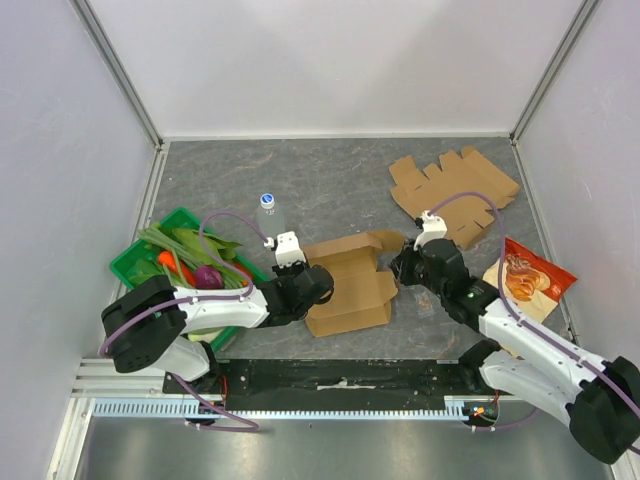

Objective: Fold the paper box

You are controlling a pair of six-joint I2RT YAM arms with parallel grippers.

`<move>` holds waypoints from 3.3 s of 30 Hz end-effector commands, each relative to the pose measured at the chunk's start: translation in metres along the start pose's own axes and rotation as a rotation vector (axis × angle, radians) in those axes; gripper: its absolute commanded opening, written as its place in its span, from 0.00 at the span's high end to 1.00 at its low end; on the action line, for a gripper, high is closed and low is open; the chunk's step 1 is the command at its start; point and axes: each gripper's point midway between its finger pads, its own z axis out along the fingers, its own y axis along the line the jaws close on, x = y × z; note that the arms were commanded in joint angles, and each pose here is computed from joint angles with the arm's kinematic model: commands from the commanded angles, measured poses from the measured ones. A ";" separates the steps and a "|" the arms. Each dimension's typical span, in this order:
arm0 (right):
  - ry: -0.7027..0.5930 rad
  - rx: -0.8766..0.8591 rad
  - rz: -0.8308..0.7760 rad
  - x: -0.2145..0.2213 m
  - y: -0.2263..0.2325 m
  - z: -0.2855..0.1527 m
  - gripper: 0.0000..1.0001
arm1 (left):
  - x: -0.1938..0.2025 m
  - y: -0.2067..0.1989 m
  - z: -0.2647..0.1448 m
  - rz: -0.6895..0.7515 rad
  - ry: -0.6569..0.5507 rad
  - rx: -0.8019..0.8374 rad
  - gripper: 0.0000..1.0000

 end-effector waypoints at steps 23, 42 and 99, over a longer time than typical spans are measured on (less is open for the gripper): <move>0.080 -0.103 -0.270 -0.026 0.049 0.049 0.99 | -0.004 -0.006 -0.002 0.115 -0.005 -0.022 0.98; 0.097 0.115 -0.276 -0.001 -0.007 0.038 0.99 | -0.004 0.001 -0.002 0.086 -0.009 -0.056 0.98; 0.376 0.054 -0.582 -0.059 -0.004 0.016 0.35 | -0.005 -0.001 -0.005 0.143 -0.007 -0.003 0.98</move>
